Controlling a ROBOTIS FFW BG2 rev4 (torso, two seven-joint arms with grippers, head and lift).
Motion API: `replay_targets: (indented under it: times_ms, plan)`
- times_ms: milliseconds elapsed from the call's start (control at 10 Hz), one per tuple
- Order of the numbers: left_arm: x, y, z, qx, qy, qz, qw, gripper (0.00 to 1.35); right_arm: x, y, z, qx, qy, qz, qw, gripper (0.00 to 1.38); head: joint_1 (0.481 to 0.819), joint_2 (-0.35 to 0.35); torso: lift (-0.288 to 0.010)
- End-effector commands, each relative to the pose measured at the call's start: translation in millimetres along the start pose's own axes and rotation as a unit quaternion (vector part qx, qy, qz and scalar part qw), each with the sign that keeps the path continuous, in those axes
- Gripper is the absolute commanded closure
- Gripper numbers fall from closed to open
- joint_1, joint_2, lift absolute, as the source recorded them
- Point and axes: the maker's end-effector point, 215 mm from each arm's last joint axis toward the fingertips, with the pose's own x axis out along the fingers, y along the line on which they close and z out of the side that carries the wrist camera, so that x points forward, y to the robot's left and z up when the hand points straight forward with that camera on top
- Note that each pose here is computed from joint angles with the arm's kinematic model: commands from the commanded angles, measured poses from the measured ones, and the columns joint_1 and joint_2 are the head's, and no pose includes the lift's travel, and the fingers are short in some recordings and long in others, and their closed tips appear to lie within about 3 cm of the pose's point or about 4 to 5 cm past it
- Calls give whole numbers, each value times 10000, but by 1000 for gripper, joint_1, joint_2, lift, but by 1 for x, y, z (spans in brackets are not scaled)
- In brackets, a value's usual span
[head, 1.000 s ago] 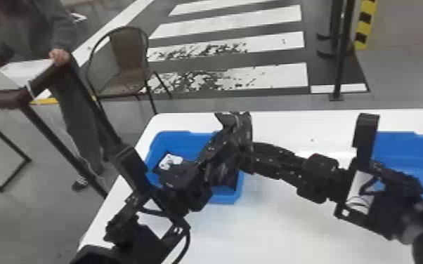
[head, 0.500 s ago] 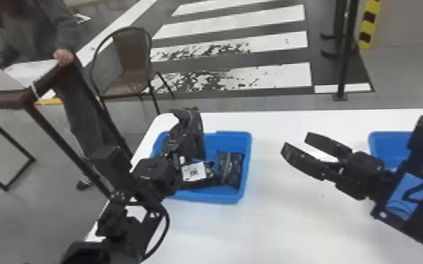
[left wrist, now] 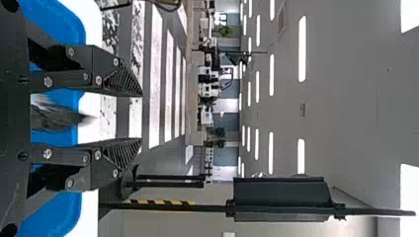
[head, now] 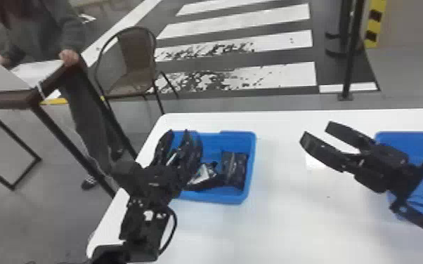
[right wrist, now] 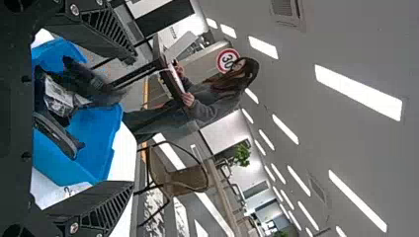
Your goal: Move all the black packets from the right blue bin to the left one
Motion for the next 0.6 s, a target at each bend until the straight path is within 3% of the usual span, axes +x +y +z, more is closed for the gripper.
replay_targets:
  times_ms: [0, 200, 500]
  plan:
    - [-3, -17, 3, -198, -87, -255, 9994, 102, -19, -18, 14, -87, -211, -264, 9994, 107, 695, 341, -140]
    - [-21, -54, 43, -652, -546, -472, 9953, 225, -61, -52, 38, -514, -408, -1043, 9924, 105, 695, 271, -140]
    - [-59, -86, 88, -586, -837, -403, 9939, 226, -128, -63, 65, -1022, -815, -2046, 9701, 96, 695, 143, -140]
